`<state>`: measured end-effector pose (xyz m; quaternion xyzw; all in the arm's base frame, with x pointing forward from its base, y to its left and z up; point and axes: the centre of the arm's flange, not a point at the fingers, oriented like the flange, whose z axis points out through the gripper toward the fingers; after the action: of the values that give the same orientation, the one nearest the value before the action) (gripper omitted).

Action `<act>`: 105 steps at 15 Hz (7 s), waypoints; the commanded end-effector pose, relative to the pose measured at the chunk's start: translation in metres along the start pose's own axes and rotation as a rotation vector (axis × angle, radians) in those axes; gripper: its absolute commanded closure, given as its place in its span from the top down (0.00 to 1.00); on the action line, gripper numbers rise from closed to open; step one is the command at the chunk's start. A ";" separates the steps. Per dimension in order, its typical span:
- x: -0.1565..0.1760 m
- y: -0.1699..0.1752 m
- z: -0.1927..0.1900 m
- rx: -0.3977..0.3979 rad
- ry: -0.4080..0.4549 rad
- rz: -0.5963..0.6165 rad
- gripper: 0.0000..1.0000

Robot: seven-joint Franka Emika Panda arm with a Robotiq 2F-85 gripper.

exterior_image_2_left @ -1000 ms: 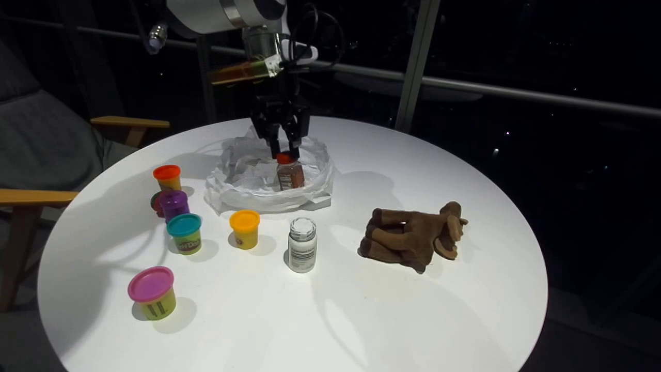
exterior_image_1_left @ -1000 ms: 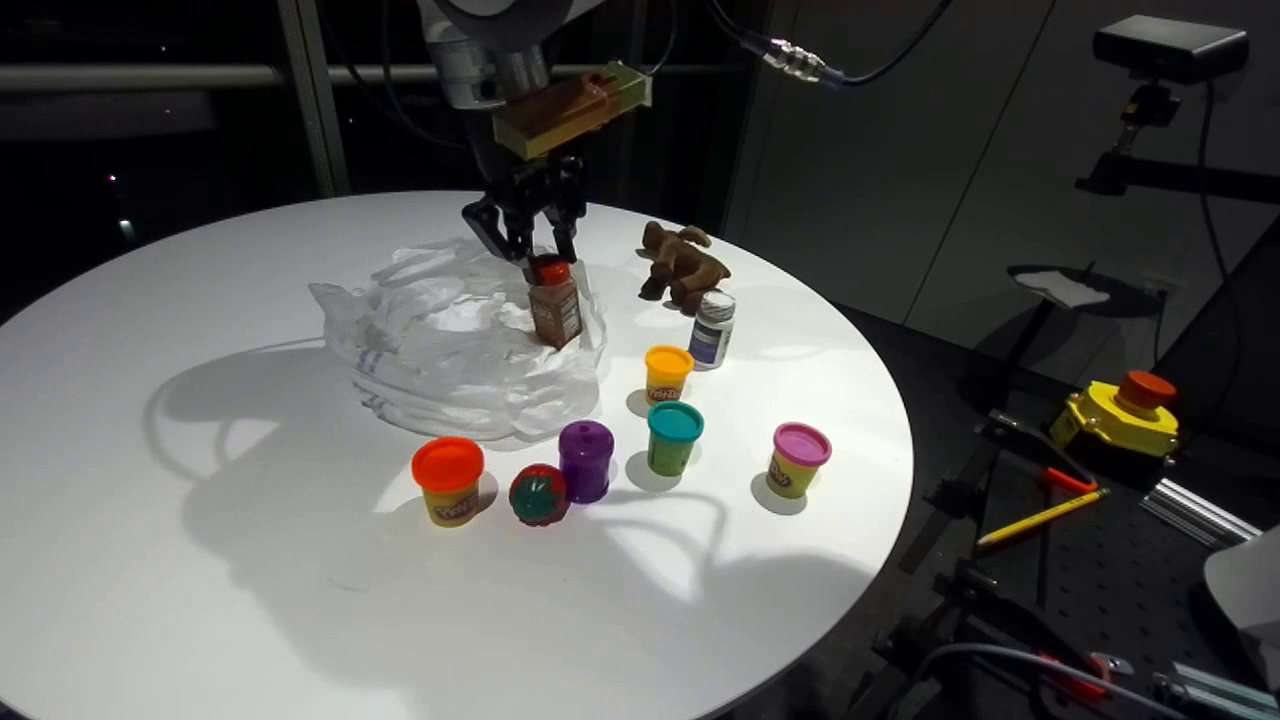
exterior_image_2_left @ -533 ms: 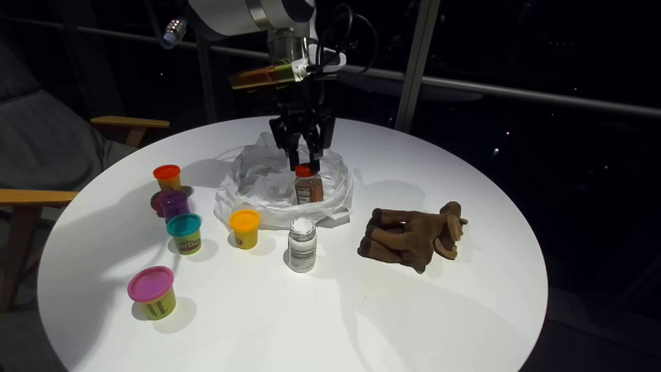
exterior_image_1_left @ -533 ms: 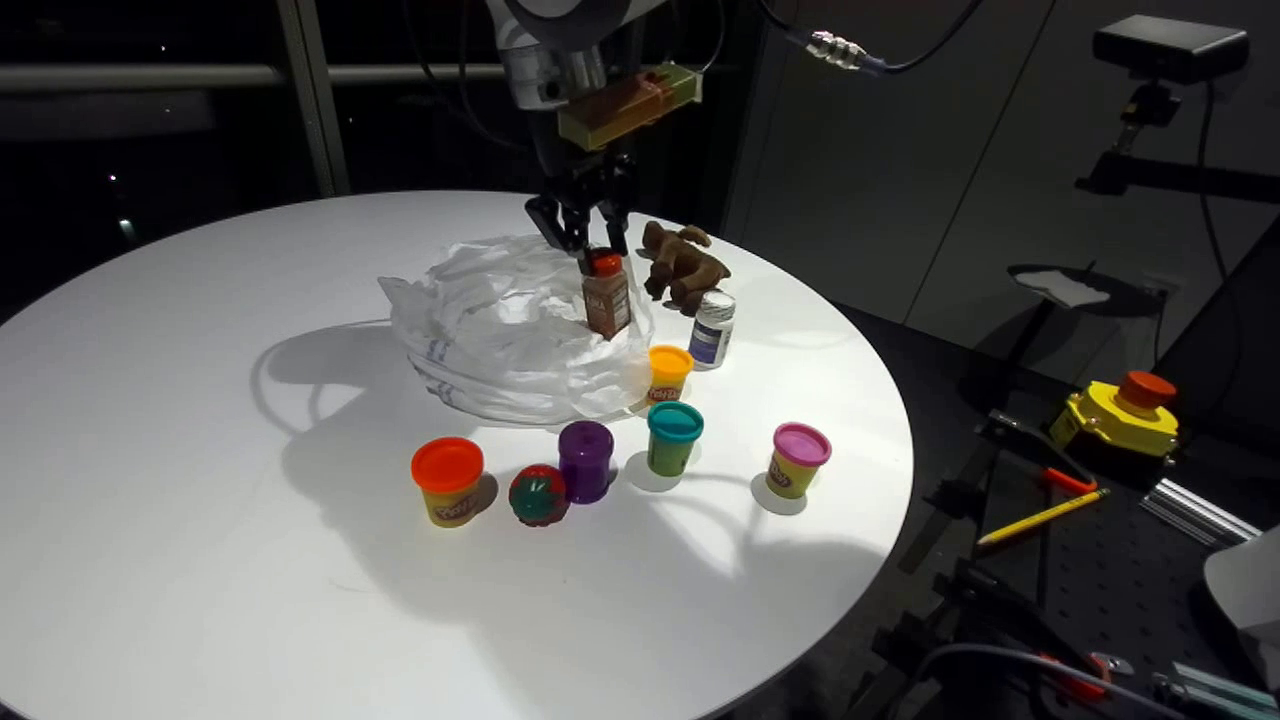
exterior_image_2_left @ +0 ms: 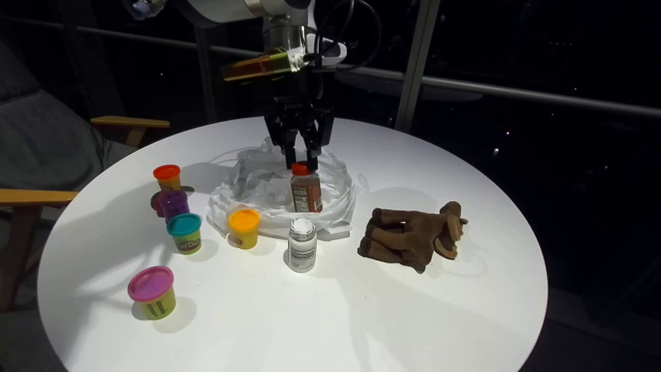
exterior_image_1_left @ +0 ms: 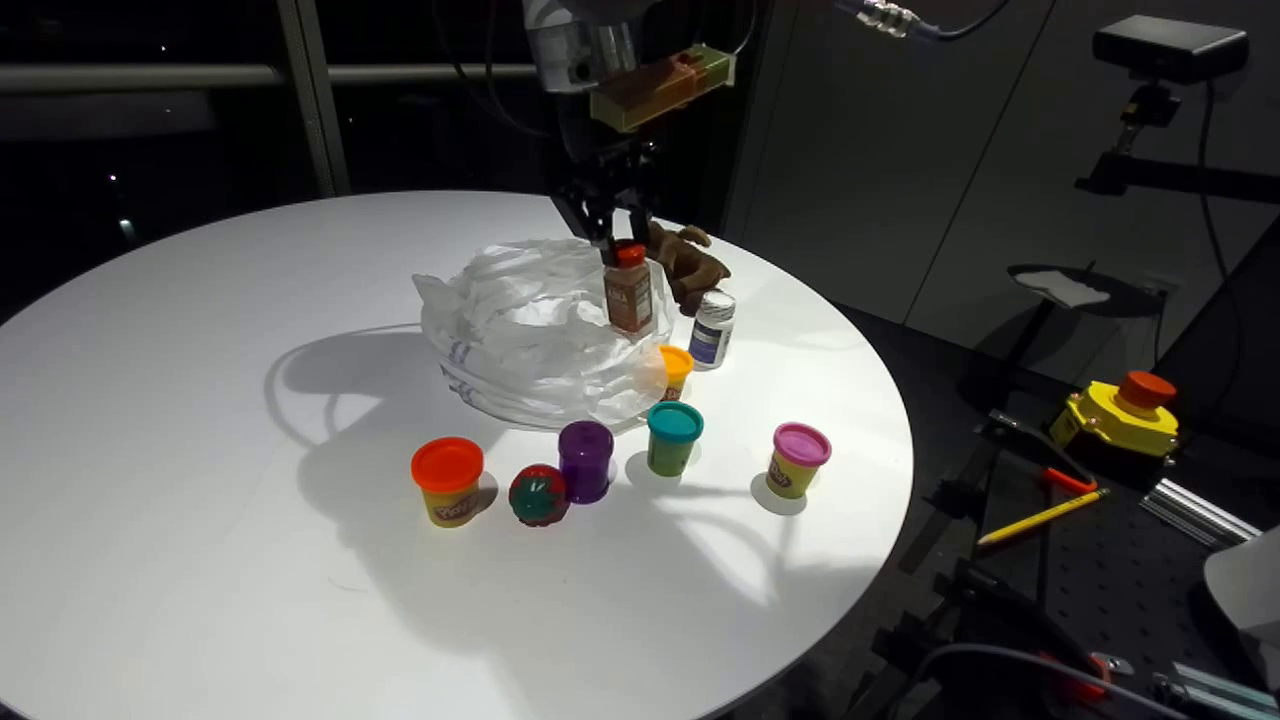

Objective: Place the containers and strawberry toy in the white plastic

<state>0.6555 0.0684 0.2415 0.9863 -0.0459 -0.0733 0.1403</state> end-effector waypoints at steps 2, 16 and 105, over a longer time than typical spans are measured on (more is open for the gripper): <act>-0.008 -0.011 -0.064 0.077 0.145 -0.016 0.23; -0.006 -0.084 0.001 0.267 0.049 -0.119 0.23; -0.060 -0.003 -0.017 0.264 0.120 -0.134 1.00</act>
<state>0.6277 0.0772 0.2123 0.9991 0.0269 -0.0297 0.0095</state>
